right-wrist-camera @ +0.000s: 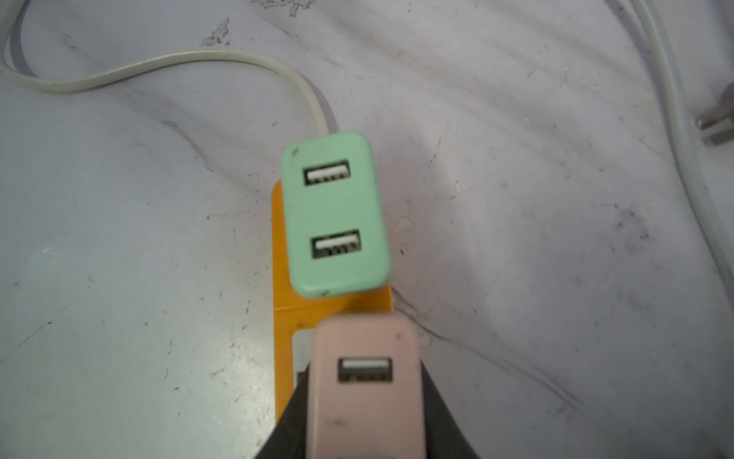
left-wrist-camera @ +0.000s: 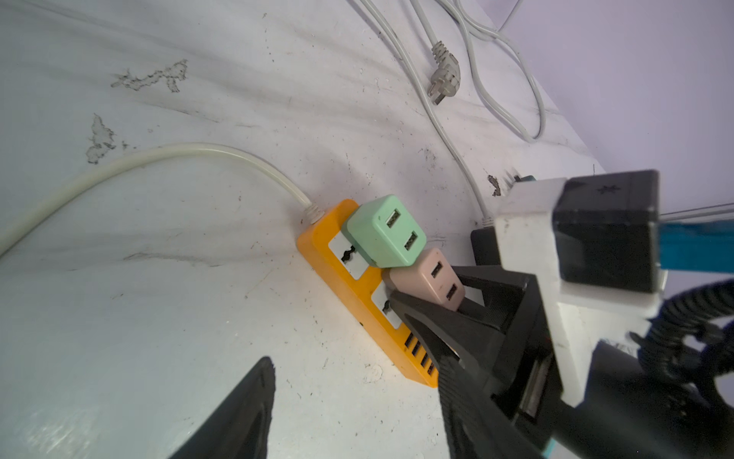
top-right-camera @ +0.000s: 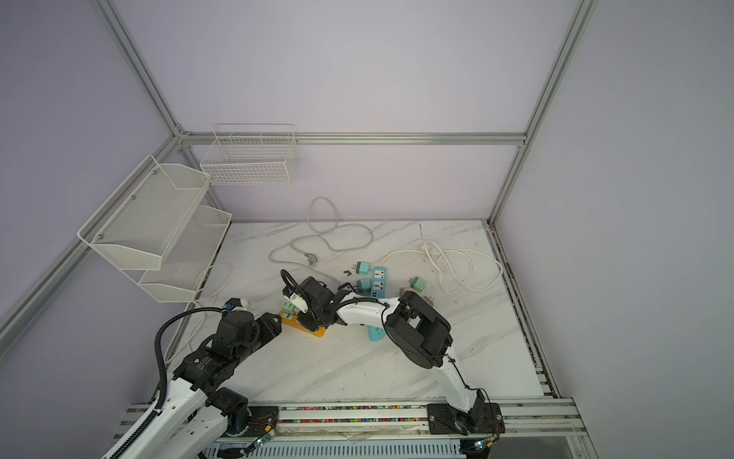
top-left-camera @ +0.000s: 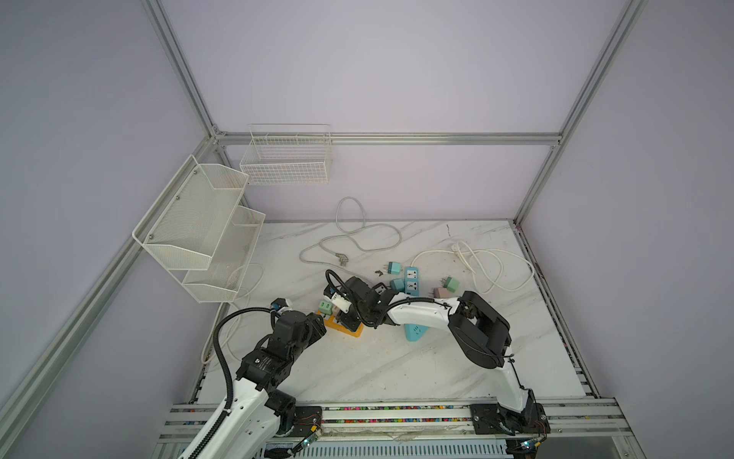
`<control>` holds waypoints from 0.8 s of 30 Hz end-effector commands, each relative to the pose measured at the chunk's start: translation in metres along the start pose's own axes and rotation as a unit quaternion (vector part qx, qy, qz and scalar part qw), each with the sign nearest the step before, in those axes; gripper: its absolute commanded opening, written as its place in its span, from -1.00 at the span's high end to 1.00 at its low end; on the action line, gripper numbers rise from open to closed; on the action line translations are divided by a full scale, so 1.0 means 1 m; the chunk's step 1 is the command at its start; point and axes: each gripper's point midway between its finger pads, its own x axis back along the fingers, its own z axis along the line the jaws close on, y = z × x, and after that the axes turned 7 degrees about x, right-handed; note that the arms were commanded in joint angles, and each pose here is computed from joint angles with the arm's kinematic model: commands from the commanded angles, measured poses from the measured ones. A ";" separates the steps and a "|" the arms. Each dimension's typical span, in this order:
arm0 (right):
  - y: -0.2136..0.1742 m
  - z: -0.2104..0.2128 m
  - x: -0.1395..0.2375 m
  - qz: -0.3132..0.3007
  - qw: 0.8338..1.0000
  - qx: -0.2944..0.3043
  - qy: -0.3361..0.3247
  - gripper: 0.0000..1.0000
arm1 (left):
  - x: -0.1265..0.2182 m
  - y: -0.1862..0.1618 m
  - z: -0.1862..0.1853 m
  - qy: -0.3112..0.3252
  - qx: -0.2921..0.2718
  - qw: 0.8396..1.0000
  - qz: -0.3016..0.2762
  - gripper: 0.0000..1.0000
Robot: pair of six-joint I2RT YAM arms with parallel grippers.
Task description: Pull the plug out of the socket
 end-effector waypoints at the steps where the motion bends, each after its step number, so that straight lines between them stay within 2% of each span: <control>1: 0.001 -0.011 0.022 -0.013 0.998 -0.042 -0.043 0.71 | -0.012 -0.012 -0.004 -0.020 0.004 0.999 0.027 -0.29; 12: -0.027 -0.019 0.054 -0.027 0.989 -0.114 -0.088 0.74 | -0.034 -0.049 -0.025 -0.071 -0.010 0.990 0.124 -0.22; 20: -0.031 -0.010 0.056 -0.044 0.987 -0.138 -0.074 0.74 | -0.043 -0.064 -0.026 -0.092 -0.009 0.984 0.152 -0.19; 24: -0.031 -0.006 0.054 -0.041 0.987 -0.144 -0.065 0.74 | -0.045 -0.072 -0.041 -0.128 -0.017 0.977 0.169 -0.12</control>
